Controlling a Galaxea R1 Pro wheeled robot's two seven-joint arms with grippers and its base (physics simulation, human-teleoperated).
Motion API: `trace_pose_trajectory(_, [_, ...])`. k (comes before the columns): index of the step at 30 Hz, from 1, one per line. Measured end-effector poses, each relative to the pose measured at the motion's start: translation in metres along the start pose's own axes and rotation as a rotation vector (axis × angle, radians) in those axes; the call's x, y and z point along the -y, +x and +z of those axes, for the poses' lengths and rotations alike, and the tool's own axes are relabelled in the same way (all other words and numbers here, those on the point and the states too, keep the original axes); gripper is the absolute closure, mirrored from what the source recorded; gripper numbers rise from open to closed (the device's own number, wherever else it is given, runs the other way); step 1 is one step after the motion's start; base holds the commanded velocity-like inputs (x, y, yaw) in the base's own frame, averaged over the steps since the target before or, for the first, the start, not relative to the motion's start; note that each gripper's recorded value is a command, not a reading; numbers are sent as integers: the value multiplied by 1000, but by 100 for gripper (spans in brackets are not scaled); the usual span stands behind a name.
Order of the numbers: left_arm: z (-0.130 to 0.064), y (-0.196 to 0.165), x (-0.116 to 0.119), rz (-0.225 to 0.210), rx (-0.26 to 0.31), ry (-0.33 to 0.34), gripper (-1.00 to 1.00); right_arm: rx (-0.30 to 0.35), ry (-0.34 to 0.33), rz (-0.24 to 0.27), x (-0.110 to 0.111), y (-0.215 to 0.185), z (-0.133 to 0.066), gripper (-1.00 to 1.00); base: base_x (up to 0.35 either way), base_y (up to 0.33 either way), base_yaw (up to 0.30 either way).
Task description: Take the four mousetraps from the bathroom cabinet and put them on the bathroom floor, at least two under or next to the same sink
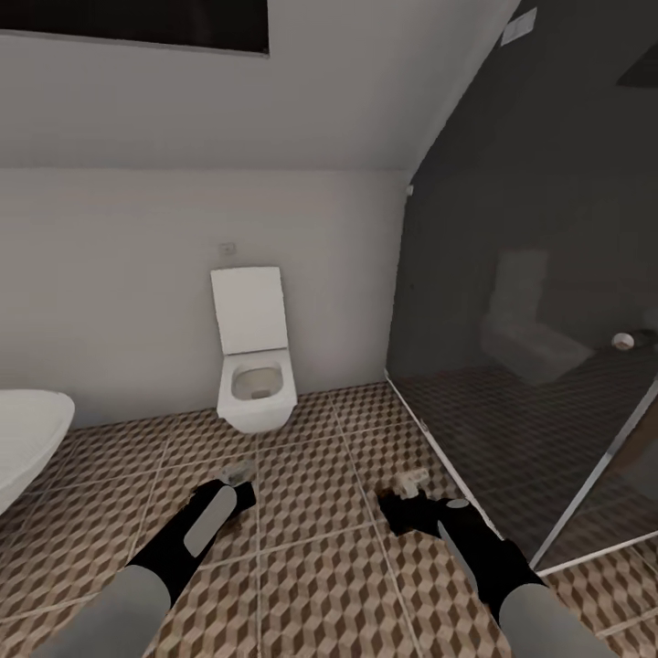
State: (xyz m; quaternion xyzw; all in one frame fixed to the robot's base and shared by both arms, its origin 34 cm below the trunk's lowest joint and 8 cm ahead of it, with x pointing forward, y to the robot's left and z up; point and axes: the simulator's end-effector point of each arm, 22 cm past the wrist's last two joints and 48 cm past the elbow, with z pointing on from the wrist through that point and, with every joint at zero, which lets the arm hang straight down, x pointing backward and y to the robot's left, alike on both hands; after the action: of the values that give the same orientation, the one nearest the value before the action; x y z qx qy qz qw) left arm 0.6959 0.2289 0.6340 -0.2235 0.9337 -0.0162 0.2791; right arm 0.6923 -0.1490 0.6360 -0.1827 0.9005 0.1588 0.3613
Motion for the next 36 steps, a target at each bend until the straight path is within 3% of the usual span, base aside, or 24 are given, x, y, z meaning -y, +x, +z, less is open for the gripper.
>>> trace_pose_trajectory(7, [18,34,-16,5,-33,-28,100,3,-23,-13,13,11,-1,100,0,0,295])
trace_pose_trajectory(14, [29,53,-17,19,-45,-30,100,30,61,-30,31,10,5,100,0,0,294])
trace_pose_trajectory(16, [32,57,-17,24,-45,-29,100,42,138,-38,47,13,8,100,0,0,294])
trace_pose_trajectory(17, [33,59,-16,34,-43,-33,100,46,170,-40,54,15,9,100,0,0,294])
trace_pose_trajectory(18, [33,62,-13,85,-28,-54,100,61,229,-44,65,16,9,100,0,0,294])
trace_pose_trajectory(21, [32,65,-11,206,22,-123,100,113,296,-50,75,15,12,100,0,0,295])
trace_pose_trajectory(22, [32,65,-11,223,32,-133,100,120,306,-50,76,17,13,100,0,0,295])
trace_pose_trajectory(25, [35,67,-9,262,53,-145,100,122,329,-42,81,30,18,100,0,0,295])
trace_pose_trajectory(31, [48,77,-17,290,54,-150,100,83,338,-28,85,65,30,100,0,0,294])
trace_pose_trajectory(36, [73,104,-23,293,23,-87,100,61,345,-15,91,86,35,100,0,0,294])
